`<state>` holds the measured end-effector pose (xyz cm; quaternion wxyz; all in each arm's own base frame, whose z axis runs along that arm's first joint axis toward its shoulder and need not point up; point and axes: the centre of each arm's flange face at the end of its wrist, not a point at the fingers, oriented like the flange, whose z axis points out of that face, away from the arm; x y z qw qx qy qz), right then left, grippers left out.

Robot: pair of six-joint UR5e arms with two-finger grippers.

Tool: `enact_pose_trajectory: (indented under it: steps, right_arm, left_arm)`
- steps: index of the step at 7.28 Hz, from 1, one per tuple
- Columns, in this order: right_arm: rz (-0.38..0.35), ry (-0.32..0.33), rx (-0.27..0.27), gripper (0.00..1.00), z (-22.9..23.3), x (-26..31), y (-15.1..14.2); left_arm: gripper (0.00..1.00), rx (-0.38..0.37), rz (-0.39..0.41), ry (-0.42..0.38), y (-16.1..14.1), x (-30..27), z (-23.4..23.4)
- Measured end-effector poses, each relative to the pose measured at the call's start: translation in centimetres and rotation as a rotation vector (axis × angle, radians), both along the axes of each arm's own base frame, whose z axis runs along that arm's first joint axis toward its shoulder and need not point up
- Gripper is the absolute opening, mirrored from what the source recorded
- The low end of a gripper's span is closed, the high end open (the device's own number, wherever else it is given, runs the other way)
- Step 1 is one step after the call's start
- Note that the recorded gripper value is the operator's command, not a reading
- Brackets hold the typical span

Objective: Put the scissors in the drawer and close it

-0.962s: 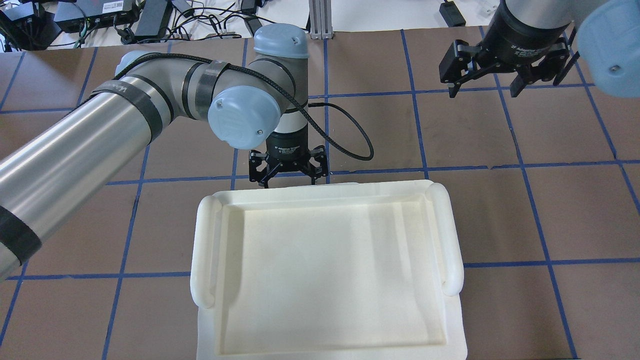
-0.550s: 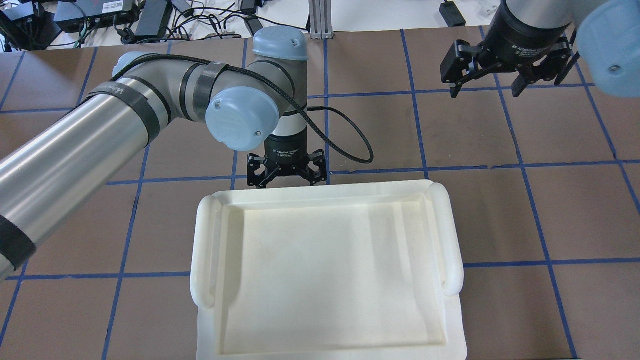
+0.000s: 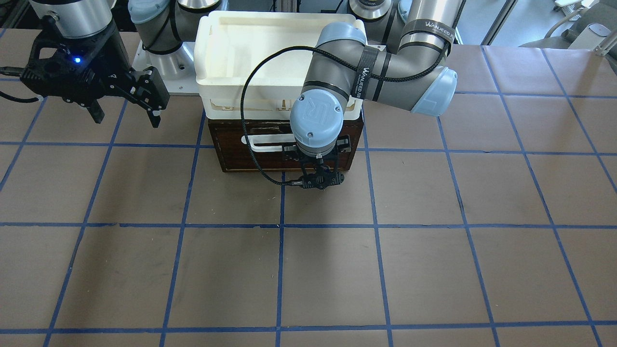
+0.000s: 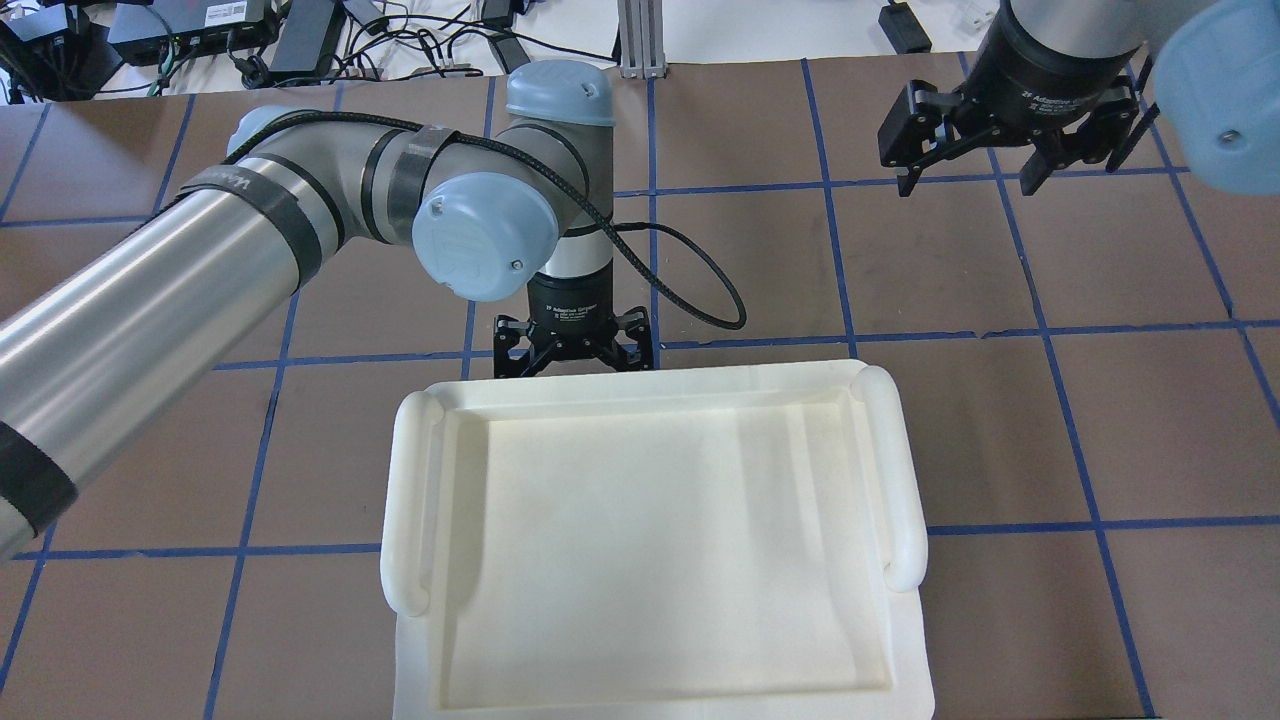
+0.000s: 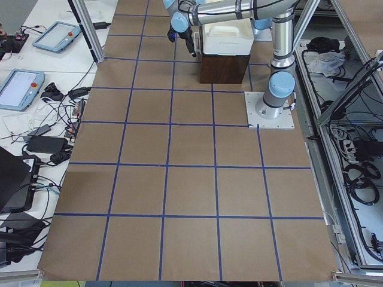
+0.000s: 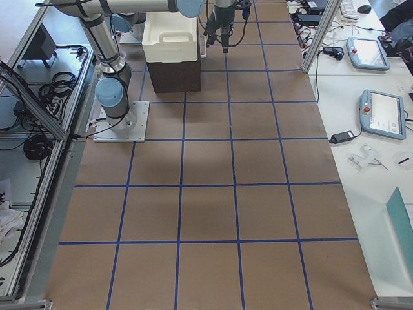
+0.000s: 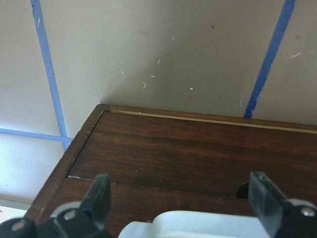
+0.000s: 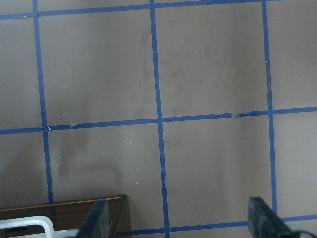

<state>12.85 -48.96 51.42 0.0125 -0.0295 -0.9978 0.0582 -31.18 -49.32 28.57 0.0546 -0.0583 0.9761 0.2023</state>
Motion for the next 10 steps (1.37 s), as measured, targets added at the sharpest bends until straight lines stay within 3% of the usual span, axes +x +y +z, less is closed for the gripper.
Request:
enact_pose_trajectory:
  steps: [2,4,8,10]
  right_arm:
    - [-0.002,0.008,-0.001,1.00,0.1,-0.1,0.0]
    - [-0.002,0.008,-0.001,1.00,0.1,-0.1,0.0]
    - [-0.002,0.011,0.002,1.00,0.0,-0.1,0.0]
    - [-0.001,0.012,0.003,1.00,0.0,-0.1,0.0]
  left_arm:
    - [1.00,0.012,0.006,-0.003,0.0,0.0,0.0]
    - [1.00,-0.031,0.005,0.013,-1.1,0.7,2.0]
    - [1.00,-0.244,0.054,0.076,-5.6,8.5,13.3]
    - [1.00,-0.355,0.082,0.074,-3.7,13.1,19.8]
